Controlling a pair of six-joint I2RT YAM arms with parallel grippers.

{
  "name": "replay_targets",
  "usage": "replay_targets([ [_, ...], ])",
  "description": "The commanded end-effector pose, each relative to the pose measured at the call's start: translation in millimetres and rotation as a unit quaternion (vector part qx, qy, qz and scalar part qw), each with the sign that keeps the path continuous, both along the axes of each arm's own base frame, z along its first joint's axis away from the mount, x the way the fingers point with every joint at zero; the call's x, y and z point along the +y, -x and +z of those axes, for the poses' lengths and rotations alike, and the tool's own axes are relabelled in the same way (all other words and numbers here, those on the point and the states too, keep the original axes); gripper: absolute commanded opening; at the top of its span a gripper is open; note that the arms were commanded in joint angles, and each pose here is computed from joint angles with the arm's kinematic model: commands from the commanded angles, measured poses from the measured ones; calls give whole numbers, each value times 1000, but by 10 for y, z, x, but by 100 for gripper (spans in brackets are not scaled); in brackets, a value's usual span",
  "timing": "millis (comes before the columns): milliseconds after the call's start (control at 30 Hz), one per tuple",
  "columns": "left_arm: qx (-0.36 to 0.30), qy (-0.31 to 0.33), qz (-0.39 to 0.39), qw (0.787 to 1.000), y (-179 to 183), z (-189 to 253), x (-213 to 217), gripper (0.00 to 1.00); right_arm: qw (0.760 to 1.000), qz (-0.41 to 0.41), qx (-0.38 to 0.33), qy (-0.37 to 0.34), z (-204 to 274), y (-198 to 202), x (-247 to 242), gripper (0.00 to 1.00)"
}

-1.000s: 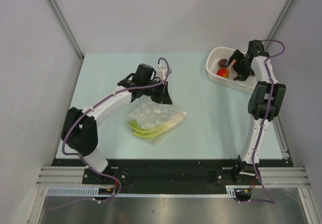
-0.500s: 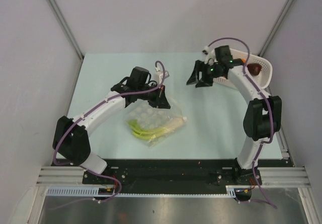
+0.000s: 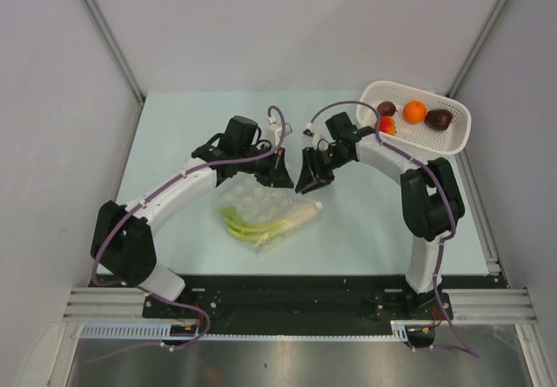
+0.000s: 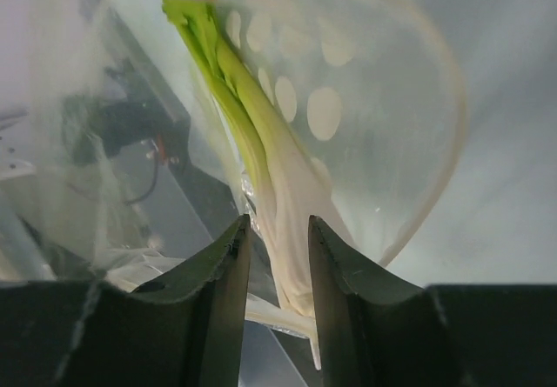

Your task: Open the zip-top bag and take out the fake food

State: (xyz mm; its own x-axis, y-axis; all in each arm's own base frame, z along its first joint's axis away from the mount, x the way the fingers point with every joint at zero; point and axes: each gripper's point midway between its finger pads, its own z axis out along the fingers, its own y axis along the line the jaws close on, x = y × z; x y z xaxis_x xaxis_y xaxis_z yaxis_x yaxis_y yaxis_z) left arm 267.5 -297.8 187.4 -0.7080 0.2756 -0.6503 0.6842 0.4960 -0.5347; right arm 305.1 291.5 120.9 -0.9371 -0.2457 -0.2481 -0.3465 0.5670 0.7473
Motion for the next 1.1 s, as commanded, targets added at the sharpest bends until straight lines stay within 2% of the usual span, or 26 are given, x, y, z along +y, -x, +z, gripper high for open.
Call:
replay_targets([
  [0,-38,-6,22,999,-131,176,28,0,999,32,7,-20,27,272,155,37],
  [233,-41,-37,66,996,-267,76,124,0,999,32,12,0,-87,430,167,41],
  [400,-45,-41,74,995,-339,115,113,0,997,61,34,-18,-108,629,255,45],
  [500,-48,-40,81,995,-401,148,86,0,997,74,30,-10,-121,741,315,50],
  [633,-63,-34,78,994,-529,243,17,0,997,81,13,-16,-52,822,339,63],
  [800,-56,-17,63,996,-608,240,-126,0,996,88,17,-25,-84,862,355,68],
  [1067,-51,-3,43,998,-441,315,-236,0,995,98,12,-14,-156,885,321,79],
])
